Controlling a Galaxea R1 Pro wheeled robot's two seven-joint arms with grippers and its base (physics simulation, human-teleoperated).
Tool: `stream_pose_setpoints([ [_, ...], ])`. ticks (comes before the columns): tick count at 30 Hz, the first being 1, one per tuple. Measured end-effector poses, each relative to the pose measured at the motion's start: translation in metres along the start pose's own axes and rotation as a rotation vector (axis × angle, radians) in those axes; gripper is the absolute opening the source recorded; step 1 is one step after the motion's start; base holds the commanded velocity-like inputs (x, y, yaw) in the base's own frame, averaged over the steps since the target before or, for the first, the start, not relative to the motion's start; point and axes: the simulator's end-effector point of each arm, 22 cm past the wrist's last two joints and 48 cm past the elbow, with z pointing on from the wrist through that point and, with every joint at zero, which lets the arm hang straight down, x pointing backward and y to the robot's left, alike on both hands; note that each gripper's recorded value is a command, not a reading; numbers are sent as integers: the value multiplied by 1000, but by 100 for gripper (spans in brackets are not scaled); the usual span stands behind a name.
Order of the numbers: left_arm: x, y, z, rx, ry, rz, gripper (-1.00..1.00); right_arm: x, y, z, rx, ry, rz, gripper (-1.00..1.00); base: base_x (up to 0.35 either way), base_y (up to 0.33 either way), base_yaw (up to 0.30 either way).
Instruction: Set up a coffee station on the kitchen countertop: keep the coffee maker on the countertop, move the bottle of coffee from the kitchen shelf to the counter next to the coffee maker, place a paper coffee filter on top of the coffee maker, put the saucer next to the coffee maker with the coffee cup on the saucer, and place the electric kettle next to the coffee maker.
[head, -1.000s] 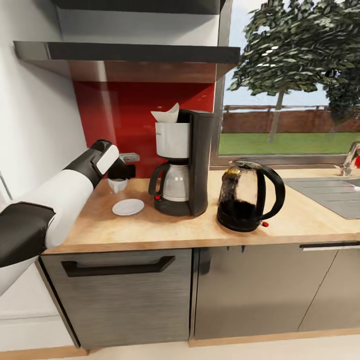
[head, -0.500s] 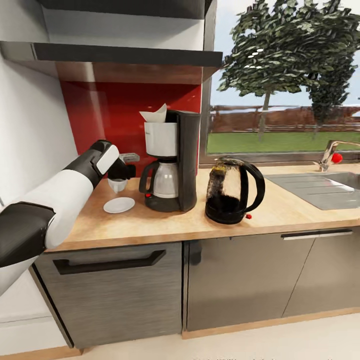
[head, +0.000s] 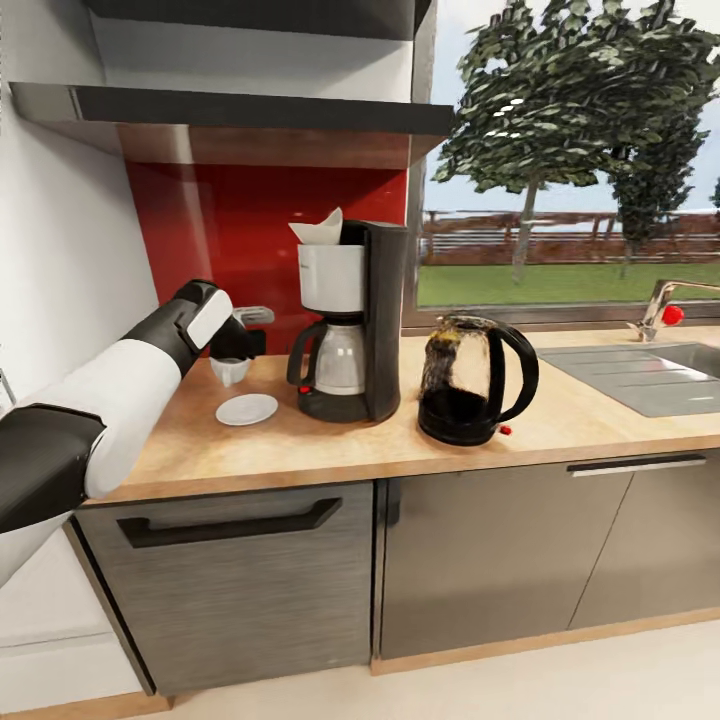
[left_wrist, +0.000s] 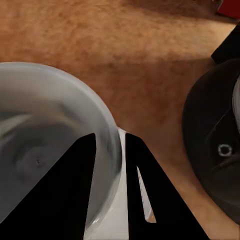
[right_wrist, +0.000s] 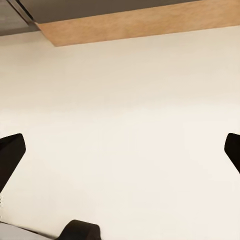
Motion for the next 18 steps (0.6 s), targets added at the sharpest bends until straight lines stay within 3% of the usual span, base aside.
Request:
stream_pose_setpoints([
  [7,-1,5,0,-5,-1,-5,-100,0,0,0,2,0,0,100,0,125,-4],
  [13,0,6,0,-5,-1,-6,-100,0,0,0,2,-1,0,100,0,20,-174],
  [18,0,6,0,-5,0,-6,-100,0,1,0,-4,0,0,100,0,3,-46],
])
